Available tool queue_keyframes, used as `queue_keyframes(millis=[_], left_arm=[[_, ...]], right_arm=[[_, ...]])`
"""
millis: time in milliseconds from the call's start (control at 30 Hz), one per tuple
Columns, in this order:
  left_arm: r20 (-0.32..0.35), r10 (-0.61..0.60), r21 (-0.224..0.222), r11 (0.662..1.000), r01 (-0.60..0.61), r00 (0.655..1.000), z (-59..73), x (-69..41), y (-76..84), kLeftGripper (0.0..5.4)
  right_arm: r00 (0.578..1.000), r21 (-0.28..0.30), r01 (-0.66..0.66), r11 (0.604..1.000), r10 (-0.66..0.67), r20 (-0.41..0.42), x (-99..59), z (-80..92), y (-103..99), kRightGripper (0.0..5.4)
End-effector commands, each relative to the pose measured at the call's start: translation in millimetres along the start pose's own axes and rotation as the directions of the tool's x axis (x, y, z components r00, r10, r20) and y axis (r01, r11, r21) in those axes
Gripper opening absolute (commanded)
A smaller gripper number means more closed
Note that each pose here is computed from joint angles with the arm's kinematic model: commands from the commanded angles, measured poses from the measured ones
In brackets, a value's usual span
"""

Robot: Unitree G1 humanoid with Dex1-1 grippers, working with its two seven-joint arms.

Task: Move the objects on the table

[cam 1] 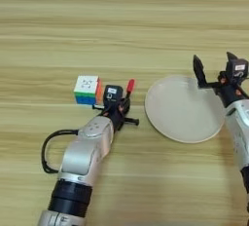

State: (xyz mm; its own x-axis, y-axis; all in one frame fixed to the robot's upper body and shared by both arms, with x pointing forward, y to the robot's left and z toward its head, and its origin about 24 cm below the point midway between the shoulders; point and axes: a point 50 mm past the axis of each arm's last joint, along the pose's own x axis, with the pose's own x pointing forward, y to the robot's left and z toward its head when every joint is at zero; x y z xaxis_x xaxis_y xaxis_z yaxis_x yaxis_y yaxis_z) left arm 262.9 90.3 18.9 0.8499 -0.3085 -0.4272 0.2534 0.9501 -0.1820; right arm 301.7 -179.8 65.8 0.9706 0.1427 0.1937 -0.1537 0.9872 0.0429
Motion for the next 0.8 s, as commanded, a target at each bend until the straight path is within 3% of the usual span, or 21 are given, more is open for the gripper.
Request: queue_keyframes(millis=[33,167,400,533,800], left_arm=[[-0.035,-0.006,-0.001,1.000,0.006,0.999,-10.1,0.7,-3.6,0.40],[-0.033,-0.021,0.025,0.999,0.021,0.999,-11.2,1.3,-6.8,0.89],[0.064,0.022,0.049,0.998,-0.026,0.998,0.4,-0.2,-0.7,1.57],[0.147,0.017,0.023,1.000,-0.021,0.989,9.6,-1.3,1.9,1.89],[0.309,0.050,0.042,0.997,-0.066,0.950,26.0,-6.1,6.4,2.76]], right_arm=[[1.000,-0.012,0.005,1.000,-0.005,0.011,3.5,3.4,-1.3,5.40],[1.000,-0.015,0.006,1.000,-0.006,0.008,3.2,2.9,-2.1,5.40],[1.000,-0.024,0.019,1.000,-0.019,0.006,2.6,2.5,-4.8,5.40],[1.000,-0.031,0.028,0.999,-0.028,0.008,1.0,2.3,-7.2,5.40],[0.998,-0.056,0.064,0.996,-0.063,0.007,-5.8,1.5,-19.8,5.40]])
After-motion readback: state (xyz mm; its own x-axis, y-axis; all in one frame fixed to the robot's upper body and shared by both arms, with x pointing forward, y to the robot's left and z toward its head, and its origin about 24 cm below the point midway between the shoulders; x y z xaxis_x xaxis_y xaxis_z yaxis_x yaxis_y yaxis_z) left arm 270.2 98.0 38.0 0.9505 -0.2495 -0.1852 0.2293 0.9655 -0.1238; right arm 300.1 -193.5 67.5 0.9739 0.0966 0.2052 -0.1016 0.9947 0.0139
